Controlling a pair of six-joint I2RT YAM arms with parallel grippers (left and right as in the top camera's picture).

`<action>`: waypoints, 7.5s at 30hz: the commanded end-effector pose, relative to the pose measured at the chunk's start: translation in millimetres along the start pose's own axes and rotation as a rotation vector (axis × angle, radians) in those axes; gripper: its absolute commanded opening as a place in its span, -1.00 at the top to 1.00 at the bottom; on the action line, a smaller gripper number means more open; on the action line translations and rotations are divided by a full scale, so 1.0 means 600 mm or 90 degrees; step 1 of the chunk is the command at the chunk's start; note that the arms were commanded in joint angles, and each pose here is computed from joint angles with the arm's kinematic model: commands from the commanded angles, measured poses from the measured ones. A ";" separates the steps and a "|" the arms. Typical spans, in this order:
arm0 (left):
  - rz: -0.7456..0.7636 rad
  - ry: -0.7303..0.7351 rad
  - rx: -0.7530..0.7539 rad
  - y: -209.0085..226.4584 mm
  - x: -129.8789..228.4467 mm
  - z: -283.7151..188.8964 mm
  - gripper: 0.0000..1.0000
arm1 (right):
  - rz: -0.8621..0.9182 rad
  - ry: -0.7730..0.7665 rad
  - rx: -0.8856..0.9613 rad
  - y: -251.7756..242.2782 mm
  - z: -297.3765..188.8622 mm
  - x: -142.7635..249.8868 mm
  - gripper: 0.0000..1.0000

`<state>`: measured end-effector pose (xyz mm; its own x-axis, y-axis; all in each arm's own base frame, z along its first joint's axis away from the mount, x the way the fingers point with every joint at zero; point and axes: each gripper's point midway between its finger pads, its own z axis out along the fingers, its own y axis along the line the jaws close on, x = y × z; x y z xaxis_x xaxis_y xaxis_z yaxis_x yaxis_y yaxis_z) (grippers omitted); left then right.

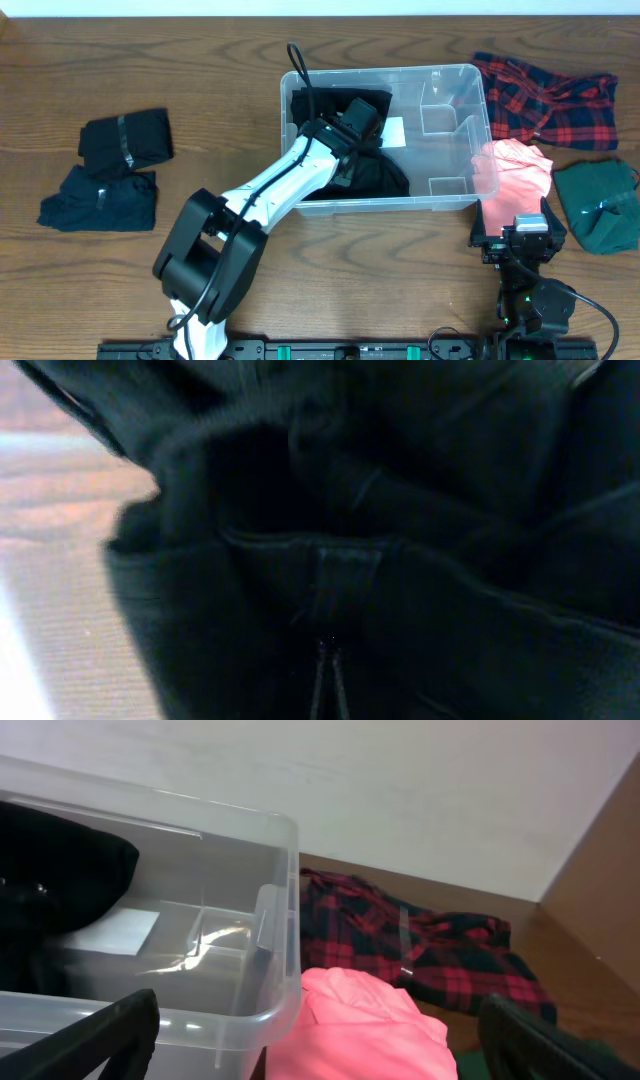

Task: Pack container
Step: 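Lower the black garment into the container and open the left gripper, then withdraw the left gripper back to the remaining black clothes, then grasp the folded black garment with silver stripe using the left gripper, then lift the striped black garment and move it into the container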

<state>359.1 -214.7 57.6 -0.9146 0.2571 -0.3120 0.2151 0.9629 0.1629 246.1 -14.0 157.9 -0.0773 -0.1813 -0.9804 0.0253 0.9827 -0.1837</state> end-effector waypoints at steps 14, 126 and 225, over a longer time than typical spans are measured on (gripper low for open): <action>-0.225 -0.271 -0.079 0.270 -0.124 -0.278 0.70 | -0.007 -0.001 -0.006 0.004 0.000 0.000 -0.98; -0.235 0.118 -0.207 0.583 0.050 0.182 -0.68 | -0.007 -0.001 -0.006 0.005 0.000 0.000 -0.99; 0.154 -0.311 0.114 -0.020 -0.185 -0.189 0.88 | -0.007 -0.001 -0.006 0.004 0.000 0.000 -0.99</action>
<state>411.4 -260.5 196.2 -0.5775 0.4605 -0.6742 0.5066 0.8497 0.1464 246.1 -14.0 157.9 -0.0773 -0.1816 -0.9803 0.0253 0.9826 -0.1841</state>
